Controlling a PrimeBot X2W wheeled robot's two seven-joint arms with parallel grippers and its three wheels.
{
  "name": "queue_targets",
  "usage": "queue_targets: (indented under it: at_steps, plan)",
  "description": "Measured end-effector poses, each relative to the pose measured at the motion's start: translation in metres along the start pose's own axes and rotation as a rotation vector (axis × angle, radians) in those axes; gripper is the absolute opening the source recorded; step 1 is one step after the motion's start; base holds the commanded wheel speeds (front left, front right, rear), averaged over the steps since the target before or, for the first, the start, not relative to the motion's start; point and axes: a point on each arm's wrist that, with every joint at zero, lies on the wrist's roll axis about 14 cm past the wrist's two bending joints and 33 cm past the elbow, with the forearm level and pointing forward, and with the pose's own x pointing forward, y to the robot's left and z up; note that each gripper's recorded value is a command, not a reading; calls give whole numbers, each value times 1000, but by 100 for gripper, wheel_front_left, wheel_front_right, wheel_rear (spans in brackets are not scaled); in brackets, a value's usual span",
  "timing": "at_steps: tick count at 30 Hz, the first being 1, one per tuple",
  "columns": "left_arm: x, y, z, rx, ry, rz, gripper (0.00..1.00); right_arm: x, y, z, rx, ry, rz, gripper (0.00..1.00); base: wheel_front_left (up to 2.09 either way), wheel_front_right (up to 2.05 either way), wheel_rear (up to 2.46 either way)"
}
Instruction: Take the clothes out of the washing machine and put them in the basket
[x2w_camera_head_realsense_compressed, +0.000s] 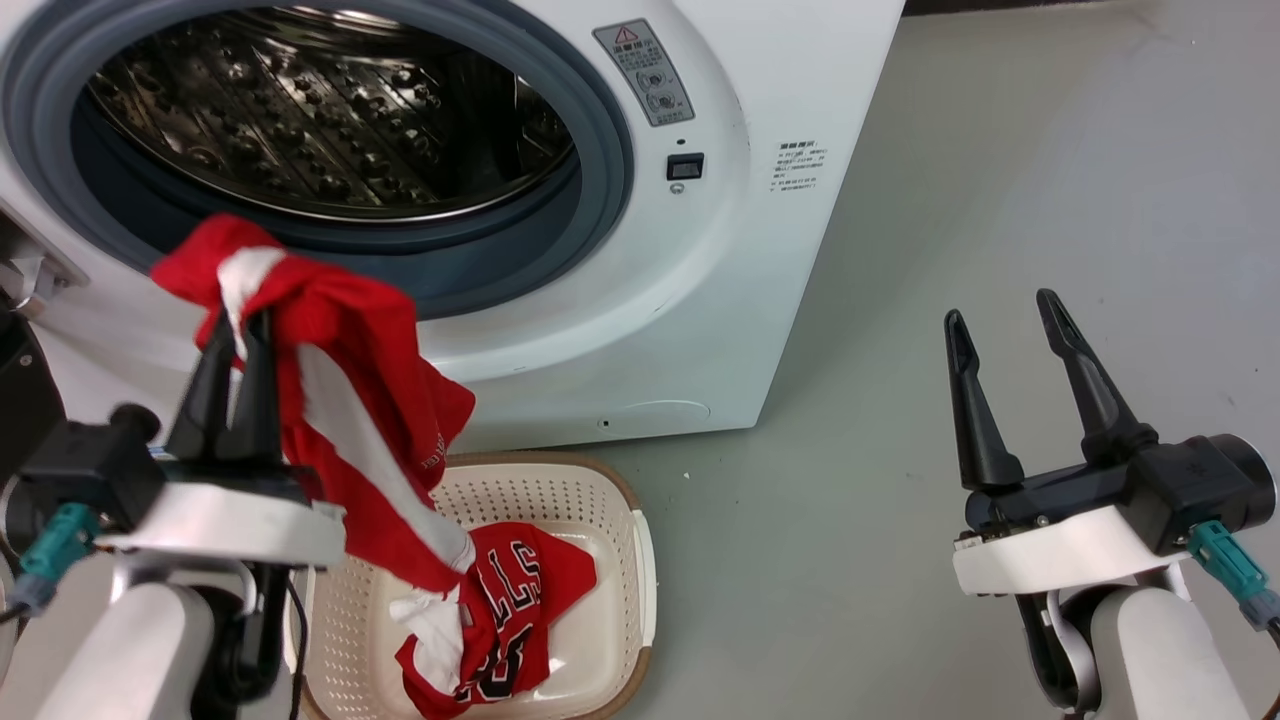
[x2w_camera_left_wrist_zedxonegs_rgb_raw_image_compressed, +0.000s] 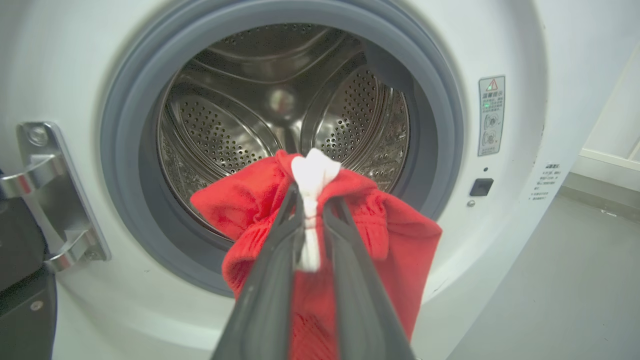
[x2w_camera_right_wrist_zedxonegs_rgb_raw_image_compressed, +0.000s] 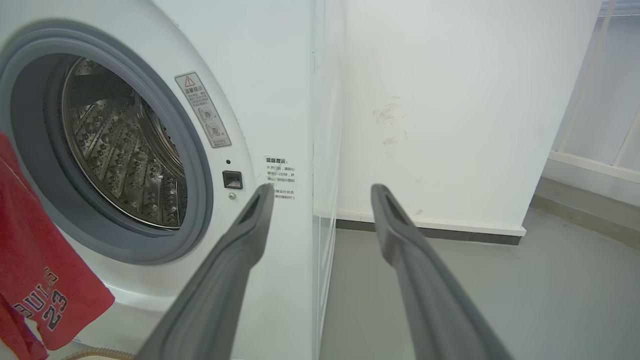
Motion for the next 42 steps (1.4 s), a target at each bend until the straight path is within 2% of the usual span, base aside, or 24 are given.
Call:
queue_targets:
  at_steps: [6, 16, 17, 24, 33, 42]
  plan:
    - [-15, -1, -55, -54, 159, 15, 0, 2, -4, -11, 0, 27, -9, 100, 0, 0, 0]
    - [-34, 6, -172, -89, 488, 19, 0, 12, -16, -31, -13, 66, -35, 100, 0, 0, 0]
    - [-43, 7, -207, -88, 587, 17, 0, 15, -21, -38, -20, 80, -44, 100, 0, 0, 0]
    - [-53, 7, -276, -110, 781, 13, 0, 17, -35, -60, -33, 130, -76, 100, 0, 0, 0]
    - [-76, 13, -345, -84, 1003, 29, 0, 16, -47, -88, -51, 194, -102, 100, 0, 0, 0]
    - [-107, 12, -387, -69, 1176, 33, 0, 16, -56, -106, -62, 235, -120, 100, 0, 0, 0]
